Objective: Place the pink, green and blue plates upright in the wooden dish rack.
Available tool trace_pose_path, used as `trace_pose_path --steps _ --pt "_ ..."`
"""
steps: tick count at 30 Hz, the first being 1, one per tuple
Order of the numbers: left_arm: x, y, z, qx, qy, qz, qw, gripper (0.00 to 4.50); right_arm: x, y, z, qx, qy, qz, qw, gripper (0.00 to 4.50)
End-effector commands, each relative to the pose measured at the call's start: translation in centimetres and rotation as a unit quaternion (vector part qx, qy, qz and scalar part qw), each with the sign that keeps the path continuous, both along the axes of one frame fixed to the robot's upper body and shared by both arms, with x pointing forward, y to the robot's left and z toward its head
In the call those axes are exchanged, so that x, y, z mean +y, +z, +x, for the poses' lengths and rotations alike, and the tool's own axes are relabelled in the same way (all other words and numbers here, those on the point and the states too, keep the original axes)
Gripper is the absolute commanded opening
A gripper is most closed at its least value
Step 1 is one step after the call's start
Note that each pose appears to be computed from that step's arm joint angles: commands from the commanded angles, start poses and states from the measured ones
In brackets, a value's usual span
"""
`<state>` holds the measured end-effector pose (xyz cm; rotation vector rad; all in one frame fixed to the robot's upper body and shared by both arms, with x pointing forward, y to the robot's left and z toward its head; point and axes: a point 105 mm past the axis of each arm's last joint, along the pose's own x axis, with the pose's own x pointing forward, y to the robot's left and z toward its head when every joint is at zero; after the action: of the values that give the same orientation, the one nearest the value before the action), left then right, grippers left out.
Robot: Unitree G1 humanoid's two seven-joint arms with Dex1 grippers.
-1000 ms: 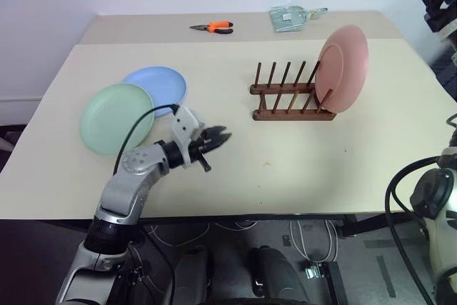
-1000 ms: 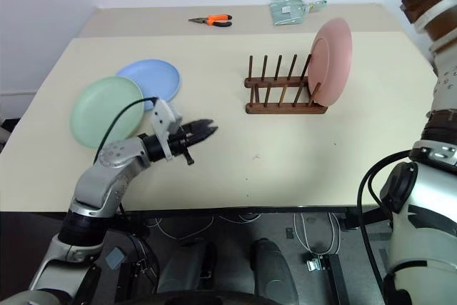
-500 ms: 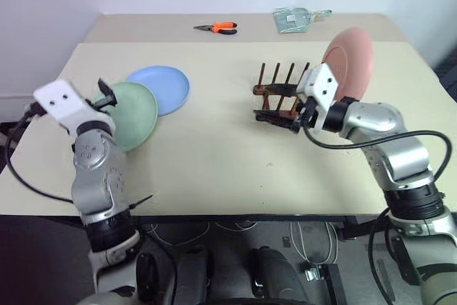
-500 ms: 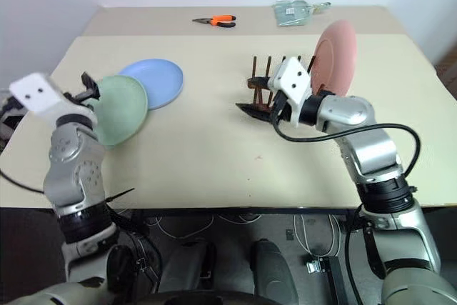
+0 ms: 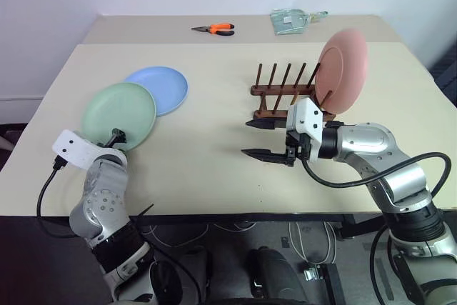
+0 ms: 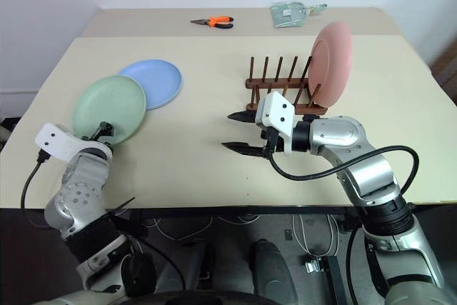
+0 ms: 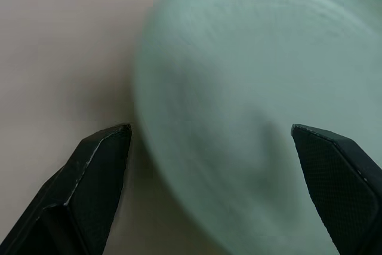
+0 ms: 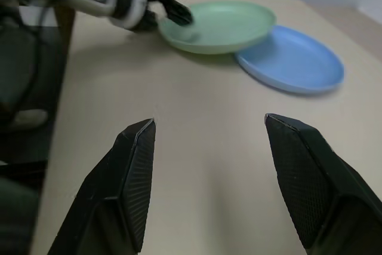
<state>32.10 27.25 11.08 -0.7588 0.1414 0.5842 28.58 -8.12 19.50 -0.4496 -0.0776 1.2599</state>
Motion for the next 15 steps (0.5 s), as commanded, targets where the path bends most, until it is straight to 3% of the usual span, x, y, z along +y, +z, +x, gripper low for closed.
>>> trace_pose_path --steps 1,5,7,8,11,15 --pt "0.8 -0.8 -0.7 0.006 0.037 -0.044 0.998 3.16 -0.3 1.3 -0.2 -0.029 -0.011 0.006 1.000 2.98" --pt "1.0 -1.1 -0.9 0.003 0.054 -0.059 0.997 1.07 -0.7 1.5 0.1 -0.040 -0.029 0.007 0.999 2.98" --pt "0.9 -0.5 -0.6 -0.017 0.051 -0.059 0.997 0.24 -0.9 1.5 0.3 -0.034 -0.036 0.006 0.999 2.98" --pt "0.8 0.6 -0.2 -0.047 0.038 -0.047 0.997 0.03 -1.0 1.4 0.5 -0.024 -0.043 0.004 0.999 3.22" --pt "-0.1 5.3 0.3 -0.145 -0.015 0.054 0.988 0.00 -1.5 1.1 1.6 -0.039 -0.069 -0.027 0.996 4.26" --pt "-3.2 9.6 0.5 -0.216 -0.088 0.169 0.958 0.00 -0.5 2.3 2.6 -0.147 -0.082 -0.053 0.984 4.44"
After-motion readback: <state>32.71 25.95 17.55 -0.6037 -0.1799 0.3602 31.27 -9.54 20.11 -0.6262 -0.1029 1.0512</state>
